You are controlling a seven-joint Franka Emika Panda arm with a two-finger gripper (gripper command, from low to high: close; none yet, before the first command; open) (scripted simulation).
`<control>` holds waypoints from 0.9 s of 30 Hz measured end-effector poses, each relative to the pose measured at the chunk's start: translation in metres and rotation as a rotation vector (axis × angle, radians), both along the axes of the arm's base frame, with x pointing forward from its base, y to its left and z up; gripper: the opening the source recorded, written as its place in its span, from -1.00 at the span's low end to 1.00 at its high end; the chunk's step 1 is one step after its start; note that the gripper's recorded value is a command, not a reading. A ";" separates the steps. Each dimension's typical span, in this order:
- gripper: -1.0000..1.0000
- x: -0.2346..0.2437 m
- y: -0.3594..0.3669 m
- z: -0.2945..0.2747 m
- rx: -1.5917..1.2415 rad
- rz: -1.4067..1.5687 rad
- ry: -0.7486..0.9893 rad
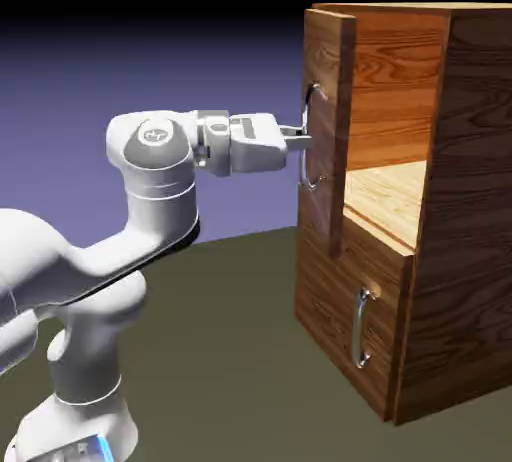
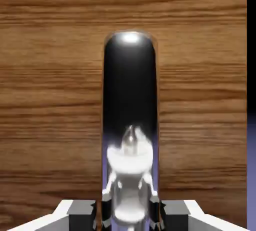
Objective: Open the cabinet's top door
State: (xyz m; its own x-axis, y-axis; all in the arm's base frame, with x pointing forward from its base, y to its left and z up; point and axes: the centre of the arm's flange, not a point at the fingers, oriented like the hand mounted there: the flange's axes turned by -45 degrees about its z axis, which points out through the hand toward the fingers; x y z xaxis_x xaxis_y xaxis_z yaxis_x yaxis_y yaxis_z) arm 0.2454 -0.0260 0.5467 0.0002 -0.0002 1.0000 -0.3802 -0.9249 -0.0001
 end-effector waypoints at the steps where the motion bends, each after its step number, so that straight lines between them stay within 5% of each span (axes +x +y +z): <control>1: -1.00 -0.004 0.005 0.000 0.000 -0.020 0.000; 27: -1.00 -0.081 0.155 0.000 0.000 -0.518 0.000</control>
